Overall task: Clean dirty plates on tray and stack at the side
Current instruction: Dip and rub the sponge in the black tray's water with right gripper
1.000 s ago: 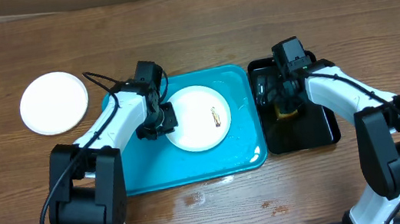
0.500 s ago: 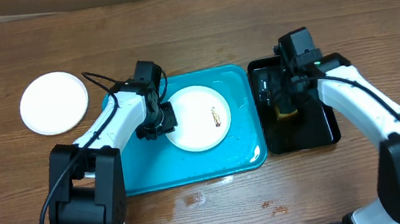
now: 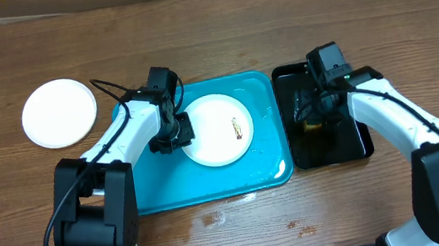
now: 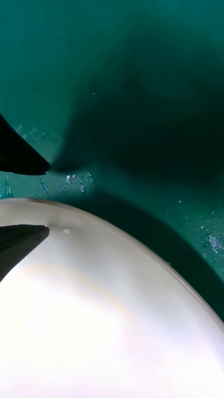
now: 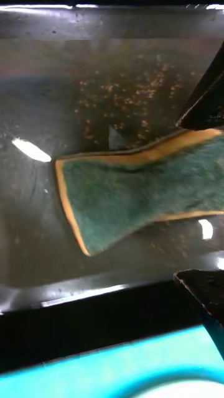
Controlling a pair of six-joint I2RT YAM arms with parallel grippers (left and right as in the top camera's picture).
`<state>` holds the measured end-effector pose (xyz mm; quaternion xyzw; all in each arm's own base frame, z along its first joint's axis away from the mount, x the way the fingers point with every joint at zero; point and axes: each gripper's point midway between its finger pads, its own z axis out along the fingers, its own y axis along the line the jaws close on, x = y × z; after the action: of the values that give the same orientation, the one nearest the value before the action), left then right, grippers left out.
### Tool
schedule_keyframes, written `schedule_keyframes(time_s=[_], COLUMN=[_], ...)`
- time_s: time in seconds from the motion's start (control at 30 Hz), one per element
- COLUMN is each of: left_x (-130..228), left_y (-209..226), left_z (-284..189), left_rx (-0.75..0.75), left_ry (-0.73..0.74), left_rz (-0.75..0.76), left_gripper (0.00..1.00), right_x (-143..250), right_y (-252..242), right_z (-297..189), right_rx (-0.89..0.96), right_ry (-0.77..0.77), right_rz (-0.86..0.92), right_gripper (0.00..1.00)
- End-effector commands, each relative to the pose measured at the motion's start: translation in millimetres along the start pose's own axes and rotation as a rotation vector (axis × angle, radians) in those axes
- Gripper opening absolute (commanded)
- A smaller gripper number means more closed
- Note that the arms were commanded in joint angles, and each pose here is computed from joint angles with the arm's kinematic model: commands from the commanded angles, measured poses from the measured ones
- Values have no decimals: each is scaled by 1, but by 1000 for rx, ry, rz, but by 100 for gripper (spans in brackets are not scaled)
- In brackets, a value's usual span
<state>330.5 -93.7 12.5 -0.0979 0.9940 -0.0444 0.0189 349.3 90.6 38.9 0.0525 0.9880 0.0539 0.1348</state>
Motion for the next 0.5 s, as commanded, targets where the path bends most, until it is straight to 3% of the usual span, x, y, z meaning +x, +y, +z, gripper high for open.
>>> schedule_keyframes(time_s=[0.0, 0.3, 0.33, 0.47], left_x=[-4, -3, -3, -3], left_y=[-2, -1, -1, -1], left_z=[-1, -1, -1, -1], left_rx=[9, 8, 8, 7], left_ry=[-2, 1, 1, 1], left_rz=[-7, -7, -7, -7], left_gripper=[29, 29, 29, 29], right_x=[5, 29, 32, 32], right_y=[-8, -18, -19, -19], right_z=[10, 33, 36, 39], right_rx=[33, 53, 57, 58], right_ry=[0, 54, 63, 66], right_rz=[32, 33, 32, 32], right_gripper=[73, 71, 66, 28])
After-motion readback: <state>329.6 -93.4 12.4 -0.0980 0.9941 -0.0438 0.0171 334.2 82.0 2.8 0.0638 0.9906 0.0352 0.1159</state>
